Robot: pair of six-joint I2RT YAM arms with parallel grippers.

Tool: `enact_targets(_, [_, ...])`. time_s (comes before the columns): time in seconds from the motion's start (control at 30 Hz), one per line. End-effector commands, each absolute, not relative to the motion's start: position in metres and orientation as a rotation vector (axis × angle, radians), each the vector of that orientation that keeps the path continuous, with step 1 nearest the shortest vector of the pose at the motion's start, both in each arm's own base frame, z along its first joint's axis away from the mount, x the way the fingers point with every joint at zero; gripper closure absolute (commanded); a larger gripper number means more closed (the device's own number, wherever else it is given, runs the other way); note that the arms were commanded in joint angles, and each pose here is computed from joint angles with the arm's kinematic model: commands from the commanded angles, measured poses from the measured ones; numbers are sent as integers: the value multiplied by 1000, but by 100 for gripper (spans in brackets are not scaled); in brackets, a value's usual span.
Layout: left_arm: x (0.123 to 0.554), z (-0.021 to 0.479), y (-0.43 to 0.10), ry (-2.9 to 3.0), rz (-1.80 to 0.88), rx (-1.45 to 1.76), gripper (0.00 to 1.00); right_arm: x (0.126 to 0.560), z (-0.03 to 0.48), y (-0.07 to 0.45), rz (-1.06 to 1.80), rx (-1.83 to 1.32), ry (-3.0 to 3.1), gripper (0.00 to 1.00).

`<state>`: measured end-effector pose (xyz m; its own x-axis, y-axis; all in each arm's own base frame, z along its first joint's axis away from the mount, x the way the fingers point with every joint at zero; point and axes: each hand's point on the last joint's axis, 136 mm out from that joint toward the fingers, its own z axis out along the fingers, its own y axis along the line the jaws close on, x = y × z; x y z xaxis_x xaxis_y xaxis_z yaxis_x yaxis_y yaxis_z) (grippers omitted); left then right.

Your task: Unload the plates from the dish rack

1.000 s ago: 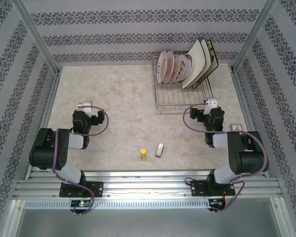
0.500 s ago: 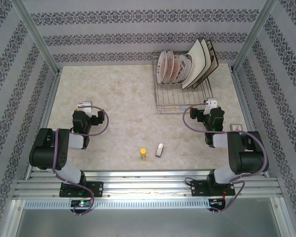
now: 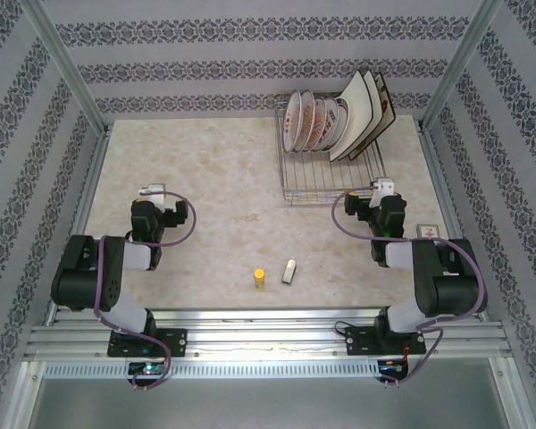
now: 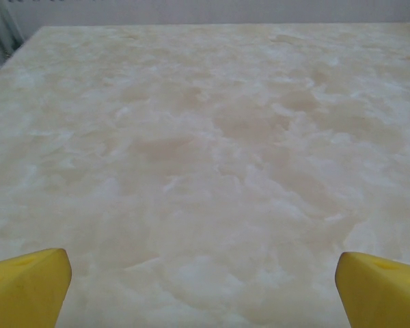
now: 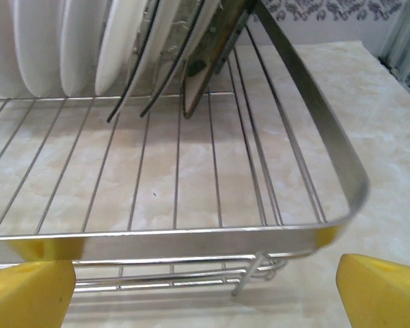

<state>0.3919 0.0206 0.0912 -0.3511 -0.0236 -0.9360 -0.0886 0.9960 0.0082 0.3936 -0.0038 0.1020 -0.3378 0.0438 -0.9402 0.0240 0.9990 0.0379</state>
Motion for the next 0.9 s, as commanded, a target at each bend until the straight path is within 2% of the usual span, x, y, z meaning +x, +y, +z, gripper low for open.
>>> enact_targets(0.0, [379,141,31,1820,112,-162,0,386,142,-18,-28,134,1855,2])
enact_targets(0.23, [361,201,28,1928,105,-149,0,349,228,-10,-83,137,1816,2])
enact_targets(0.43, [350,213,34,2169,106,-283,0,344,293,24,-71,10,1918,2])
enact_targets(0.6, [363,219,17,2392,4,-274,0,383,344,52,2,-7,2118,2])
enact_targets(0.7, [373,210,-2,2525,-90,-164,0,421,357,74,31,-50,2217,2])
enact_targets(0.87, [381,187,-4,2670,-41,-100,0,480,361,122,79,-158,2278,2])
